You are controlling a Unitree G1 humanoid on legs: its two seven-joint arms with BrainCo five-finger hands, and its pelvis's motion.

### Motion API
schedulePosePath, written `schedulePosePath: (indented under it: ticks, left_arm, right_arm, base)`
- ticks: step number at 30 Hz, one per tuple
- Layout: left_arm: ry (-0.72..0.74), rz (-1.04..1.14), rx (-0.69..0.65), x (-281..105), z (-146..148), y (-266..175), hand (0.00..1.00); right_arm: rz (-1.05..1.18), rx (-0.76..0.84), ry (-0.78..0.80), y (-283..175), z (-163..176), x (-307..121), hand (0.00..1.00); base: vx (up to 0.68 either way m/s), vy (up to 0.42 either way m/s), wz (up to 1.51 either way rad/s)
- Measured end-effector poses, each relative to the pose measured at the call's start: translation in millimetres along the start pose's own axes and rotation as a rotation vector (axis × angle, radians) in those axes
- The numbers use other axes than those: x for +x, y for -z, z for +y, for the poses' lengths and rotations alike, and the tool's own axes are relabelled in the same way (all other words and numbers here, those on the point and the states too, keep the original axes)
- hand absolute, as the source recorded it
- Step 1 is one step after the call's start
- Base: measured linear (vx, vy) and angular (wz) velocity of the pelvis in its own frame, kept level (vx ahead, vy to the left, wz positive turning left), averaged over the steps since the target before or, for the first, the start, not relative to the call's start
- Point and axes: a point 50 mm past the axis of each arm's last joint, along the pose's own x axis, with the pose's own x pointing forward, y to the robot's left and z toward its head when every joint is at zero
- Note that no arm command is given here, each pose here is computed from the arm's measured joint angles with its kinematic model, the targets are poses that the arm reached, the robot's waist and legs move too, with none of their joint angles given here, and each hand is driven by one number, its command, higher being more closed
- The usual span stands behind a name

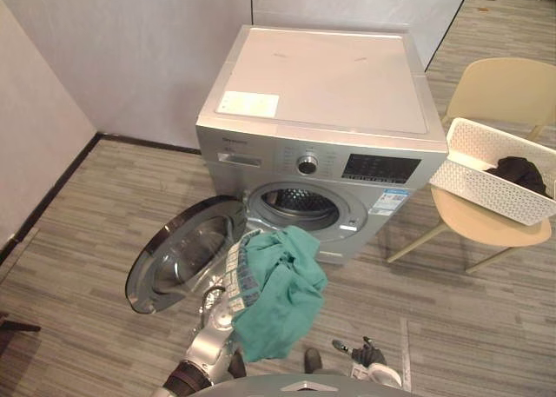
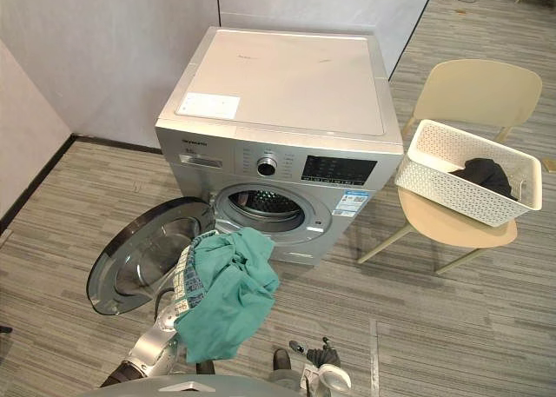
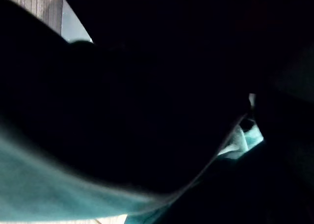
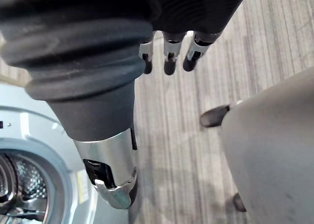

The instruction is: Pick up the laundry basket with both hands and put the clothes into the washing machine.

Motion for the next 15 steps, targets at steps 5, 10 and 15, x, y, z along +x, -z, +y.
schedulePosePath:
  ticks: [5, 10, 15]
  left_arm:
    - [-0.151, -0.001, -0.07, -10, 29, 5, 1.0]
    - [-0.367, 0.001, -0.13, -30, 69, 12, 1.0]
    - [-0.412, 0.012, -0.161, -34, 76, 15, 1.0]
  right_arm:
    - [-0.022, 0.009, -0.005, -1, 0, -2, 0.0]
    - [-0.037, 0.062, -0.022, -4, 6, -3, 0.0]
    - [-0.109, 0.076, -0.056, -20, 15, -4, 0.0]
  base:
    - [0.0, -0.001, -0.03]
    - [-0.06, -0.006, -0.58]
    - [-0.11, 0.01, -1.26]
